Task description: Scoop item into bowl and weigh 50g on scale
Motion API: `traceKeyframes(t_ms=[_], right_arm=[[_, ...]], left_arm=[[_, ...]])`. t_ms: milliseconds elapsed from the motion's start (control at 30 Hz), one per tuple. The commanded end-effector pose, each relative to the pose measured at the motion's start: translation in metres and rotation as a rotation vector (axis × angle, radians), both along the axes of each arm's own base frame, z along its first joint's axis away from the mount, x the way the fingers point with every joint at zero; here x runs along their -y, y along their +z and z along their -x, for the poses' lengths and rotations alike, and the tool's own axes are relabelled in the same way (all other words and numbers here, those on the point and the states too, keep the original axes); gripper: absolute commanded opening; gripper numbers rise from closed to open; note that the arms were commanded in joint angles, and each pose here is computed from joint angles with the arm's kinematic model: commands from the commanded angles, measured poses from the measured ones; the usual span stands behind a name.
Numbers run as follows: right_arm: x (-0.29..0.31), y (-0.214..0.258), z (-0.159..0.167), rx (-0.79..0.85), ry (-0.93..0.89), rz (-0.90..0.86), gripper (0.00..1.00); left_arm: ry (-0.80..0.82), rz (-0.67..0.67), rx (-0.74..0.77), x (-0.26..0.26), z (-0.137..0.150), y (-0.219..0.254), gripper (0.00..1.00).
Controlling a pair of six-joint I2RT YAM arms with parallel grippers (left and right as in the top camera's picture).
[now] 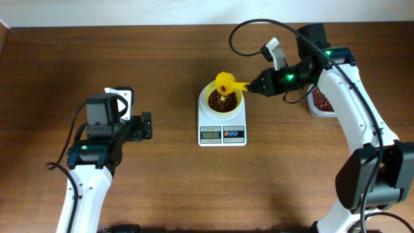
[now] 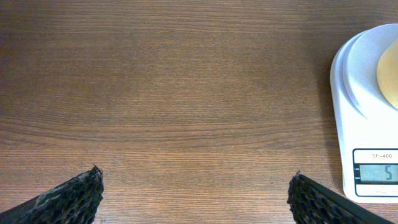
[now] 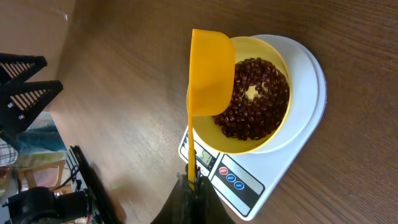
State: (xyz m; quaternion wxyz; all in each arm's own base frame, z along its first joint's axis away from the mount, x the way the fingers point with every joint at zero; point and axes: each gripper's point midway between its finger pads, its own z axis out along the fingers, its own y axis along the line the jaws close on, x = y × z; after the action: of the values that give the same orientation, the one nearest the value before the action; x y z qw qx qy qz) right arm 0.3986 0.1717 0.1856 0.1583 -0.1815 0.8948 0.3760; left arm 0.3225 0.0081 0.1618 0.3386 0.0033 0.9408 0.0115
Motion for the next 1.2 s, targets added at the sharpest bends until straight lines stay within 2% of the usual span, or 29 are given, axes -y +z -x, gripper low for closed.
traceKeyframes(t_ms=[0,600,833,1167], right_arm=[[0.0,0.018,-0.002,0.042,0.004,-0.027,0.04],[0.006,0.01,-0.005,0.047,-0.014,0.032,0.04],[-0.001,-0.017,-0.003,0.099,-0.003,0.31,0.04],[-0.022,-0.032,0.006,0.109,0.093,0.336,0.04]], left_arm=[[0.0,-0.013,-0.007,-0.003,0.0,-0.002,0.99],[0.0,-0.013,-0.007,-0.003,0.0,-0.002,0.99],[0.0,-0.012,-0.007,-0.003,0.0,-0.002,0.99],[0.0,-0.013,-0.007,-0.003,0.0,-0.002,0.99]])
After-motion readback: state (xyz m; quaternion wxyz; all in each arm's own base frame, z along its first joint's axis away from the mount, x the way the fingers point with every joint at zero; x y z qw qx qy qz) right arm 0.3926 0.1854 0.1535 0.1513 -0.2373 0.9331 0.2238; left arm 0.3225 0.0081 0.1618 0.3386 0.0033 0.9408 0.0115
